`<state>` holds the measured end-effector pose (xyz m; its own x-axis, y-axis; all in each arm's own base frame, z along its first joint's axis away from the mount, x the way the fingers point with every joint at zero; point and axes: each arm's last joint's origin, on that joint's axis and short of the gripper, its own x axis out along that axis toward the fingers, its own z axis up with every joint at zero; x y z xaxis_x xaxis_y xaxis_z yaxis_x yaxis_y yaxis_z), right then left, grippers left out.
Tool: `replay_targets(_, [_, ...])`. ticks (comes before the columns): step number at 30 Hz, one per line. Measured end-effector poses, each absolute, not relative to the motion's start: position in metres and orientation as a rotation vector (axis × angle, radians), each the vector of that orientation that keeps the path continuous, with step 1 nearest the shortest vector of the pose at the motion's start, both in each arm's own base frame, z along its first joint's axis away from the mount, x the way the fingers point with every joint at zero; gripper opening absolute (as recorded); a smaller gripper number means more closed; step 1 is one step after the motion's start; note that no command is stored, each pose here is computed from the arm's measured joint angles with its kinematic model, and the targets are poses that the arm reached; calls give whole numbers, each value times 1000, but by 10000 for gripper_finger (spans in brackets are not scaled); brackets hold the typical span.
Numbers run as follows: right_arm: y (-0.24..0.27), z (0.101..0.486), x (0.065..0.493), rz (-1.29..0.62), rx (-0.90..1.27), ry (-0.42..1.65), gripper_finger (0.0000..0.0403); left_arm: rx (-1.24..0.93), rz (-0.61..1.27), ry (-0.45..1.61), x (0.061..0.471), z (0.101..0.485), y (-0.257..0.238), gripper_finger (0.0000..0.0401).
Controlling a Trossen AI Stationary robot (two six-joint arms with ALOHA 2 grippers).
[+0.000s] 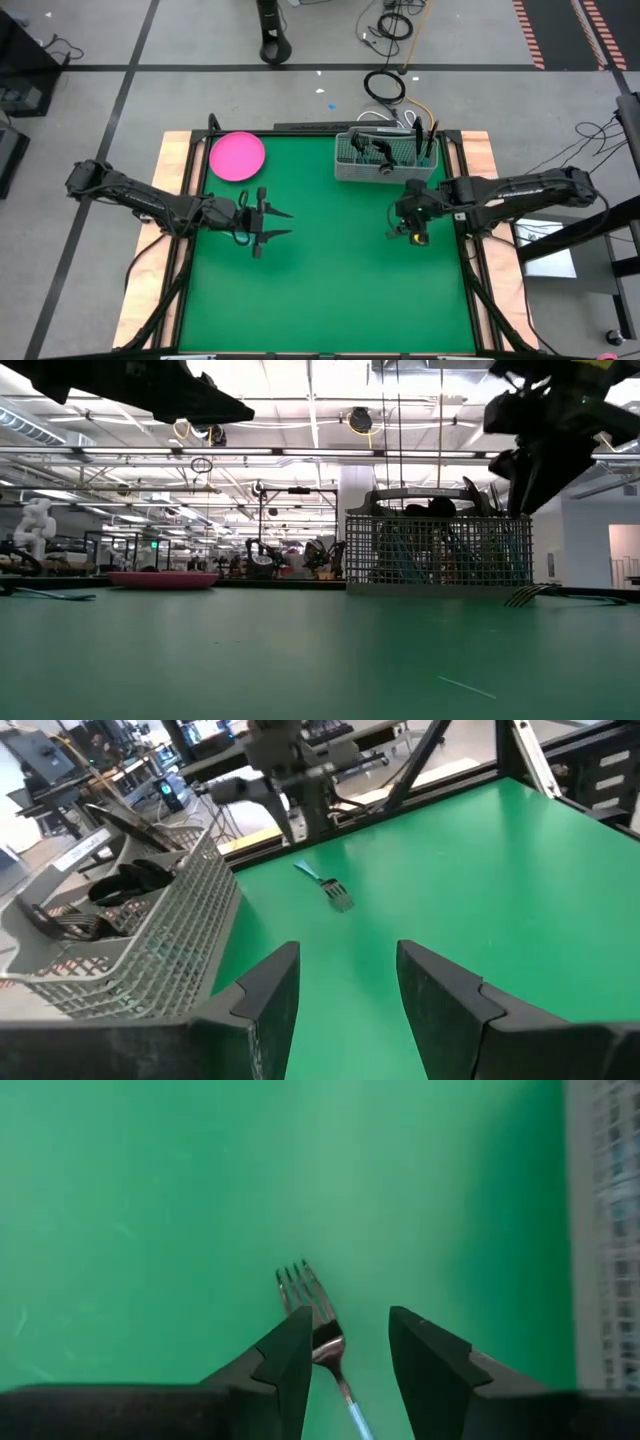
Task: Sort silverware
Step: Put the right black fork into the cutlery rack with the other black forks
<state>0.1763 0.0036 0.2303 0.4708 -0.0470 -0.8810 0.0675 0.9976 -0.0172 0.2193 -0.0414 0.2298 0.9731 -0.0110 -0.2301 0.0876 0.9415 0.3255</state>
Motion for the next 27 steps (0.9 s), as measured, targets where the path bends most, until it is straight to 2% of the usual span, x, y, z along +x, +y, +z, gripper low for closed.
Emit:
replay_targets(16, [-6,172,210,28,92,1407,125,340,-21,238,220,230,-35,171])
replay_targets(21, [-6,169,213,31,89,1430,125,340,-21,238,220,230,-35,171])
replay_targets(27, [-7,190,225,13,18,1466,125,344,-15,239,221,230,-33,171])
